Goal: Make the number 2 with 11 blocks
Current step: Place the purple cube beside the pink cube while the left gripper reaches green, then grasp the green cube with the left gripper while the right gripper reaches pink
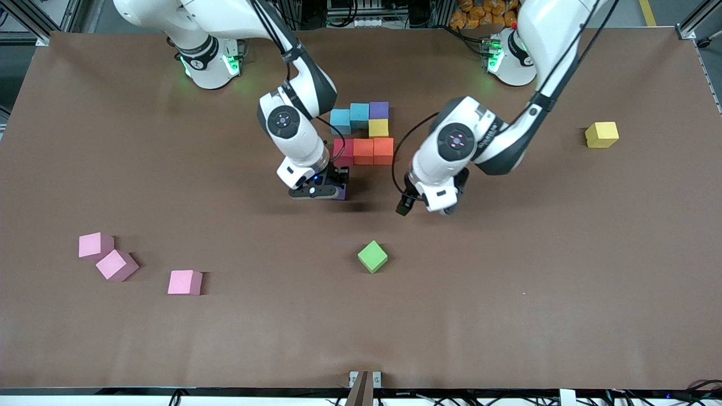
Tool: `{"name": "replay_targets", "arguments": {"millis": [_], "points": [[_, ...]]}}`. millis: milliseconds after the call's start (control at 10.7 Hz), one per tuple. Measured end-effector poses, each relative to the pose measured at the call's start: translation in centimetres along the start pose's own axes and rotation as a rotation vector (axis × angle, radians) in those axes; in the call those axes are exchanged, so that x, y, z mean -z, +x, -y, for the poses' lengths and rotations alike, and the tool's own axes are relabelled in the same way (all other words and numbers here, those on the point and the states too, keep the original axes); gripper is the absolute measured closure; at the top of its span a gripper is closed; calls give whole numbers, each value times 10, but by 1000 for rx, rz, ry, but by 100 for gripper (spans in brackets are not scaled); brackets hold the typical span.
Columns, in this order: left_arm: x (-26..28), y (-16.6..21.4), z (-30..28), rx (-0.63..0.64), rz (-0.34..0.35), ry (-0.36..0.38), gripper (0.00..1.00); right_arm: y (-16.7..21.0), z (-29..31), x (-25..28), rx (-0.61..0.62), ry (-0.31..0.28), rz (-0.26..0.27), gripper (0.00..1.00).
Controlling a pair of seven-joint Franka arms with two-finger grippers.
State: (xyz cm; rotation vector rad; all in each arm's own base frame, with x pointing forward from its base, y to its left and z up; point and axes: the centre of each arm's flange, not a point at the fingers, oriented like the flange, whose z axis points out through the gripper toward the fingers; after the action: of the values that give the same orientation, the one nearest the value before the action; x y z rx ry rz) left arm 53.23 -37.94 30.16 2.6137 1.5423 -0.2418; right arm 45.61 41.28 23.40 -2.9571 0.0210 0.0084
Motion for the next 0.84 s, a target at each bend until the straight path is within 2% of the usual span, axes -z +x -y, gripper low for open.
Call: {"name": "replay_targets", "arguments": {"millis": [469, 844], "points": [[22, 33, -11, -387, -5, -13, 0, -24, 8, -24, 25, -13, -7, 48], [62, 33, -26, -604, -31, -34, 0, -29, 11, -26, 19, -16, -3, 48]]}}
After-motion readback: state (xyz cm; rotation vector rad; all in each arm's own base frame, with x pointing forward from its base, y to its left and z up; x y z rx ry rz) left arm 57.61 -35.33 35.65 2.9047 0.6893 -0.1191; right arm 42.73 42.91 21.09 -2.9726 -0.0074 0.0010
